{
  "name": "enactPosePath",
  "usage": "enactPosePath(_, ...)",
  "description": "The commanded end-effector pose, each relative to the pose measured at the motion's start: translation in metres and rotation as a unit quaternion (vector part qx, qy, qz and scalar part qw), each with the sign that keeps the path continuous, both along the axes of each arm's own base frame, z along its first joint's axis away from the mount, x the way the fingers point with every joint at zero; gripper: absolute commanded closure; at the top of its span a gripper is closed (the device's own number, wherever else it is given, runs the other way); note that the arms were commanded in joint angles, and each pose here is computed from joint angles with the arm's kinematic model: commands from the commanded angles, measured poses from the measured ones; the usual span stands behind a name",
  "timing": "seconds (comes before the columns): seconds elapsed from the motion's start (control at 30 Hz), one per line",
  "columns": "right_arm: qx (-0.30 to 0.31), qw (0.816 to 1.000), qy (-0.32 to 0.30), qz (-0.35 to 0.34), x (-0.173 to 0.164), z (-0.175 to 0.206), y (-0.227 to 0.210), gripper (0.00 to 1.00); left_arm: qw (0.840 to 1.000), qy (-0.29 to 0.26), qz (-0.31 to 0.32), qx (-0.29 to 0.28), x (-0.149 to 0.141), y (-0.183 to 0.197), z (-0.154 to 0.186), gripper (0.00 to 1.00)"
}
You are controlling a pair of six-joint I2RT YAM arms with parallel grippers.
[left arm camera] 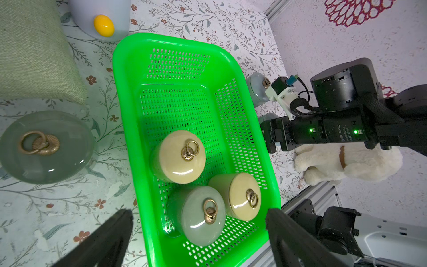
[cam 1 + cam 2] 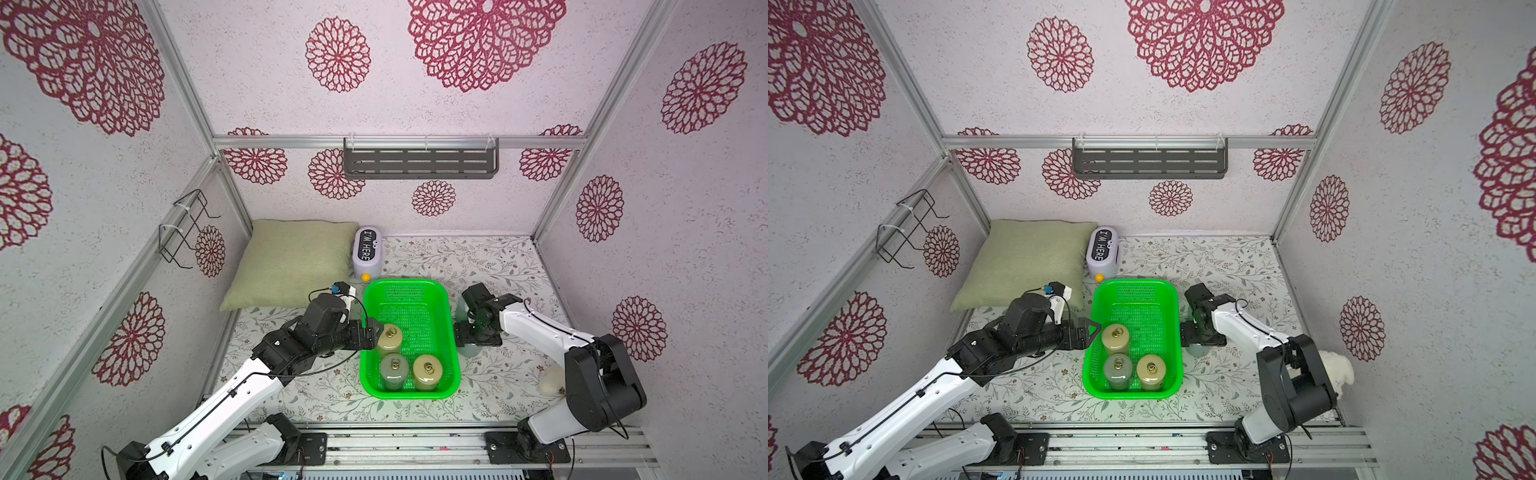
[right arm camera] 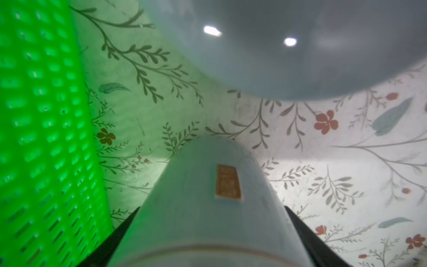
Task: Take the tea canister out of the basket
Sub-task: Place the tea canister at the center of the board.
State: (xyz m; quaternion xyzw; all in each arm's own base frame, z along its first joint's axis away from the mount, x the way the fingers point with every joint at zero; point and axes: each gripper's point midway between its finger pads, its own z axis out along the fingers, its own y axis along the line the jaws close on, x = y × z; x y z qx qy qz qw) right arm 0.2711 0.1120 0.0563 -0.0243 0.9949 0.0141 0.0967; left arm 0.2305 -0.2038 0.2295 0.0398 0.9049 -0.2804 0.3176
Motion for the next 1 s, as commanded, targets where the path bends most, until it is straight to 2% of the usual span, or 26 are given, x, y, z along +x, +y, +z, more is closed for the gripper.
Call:
enactPosePath(0.0, 0.013, 1.000, -0.016, -0.008, 0.008, 0.006, 0.004, 0.27, 1.000, -0.012, -0.006, -0.004, -0.003, -0.002, 0.003, 0.03)
enactPosePath(0.33, 0.013, 1.000, -0.001, -0.013, 0.005, -0.005, 0.005, 0.23, 1.000, -0.015, -0.004, -0.007, -0.003, -0.001, 0.006, 0.03)
enactPosePath(0.53, 0.015, 1.000, -0.006, -0.013, 0.008, 0.000, 0.006, 0.12, 1.000, -0.015, -0.003, -0.005, -0.003, -0.001, 0.005, 0.03)
enactPosePath(0.73, 0.019, 0.999, -0.027, -0.018, 0.011, 0.018, 0.005, 0.01, 1.000, -0.016, 0.001, 0.002, -0.001, 0.000, 0.002, 0.03)
enactPosePath(0.97, 0.035, 0.996, -0.082, -0.029, 0.017, 0.062, 0.001, 0.01, 1.000, -0.019, 0.010, 0.015, 0.002, 0.005, 0.002, 0.03)
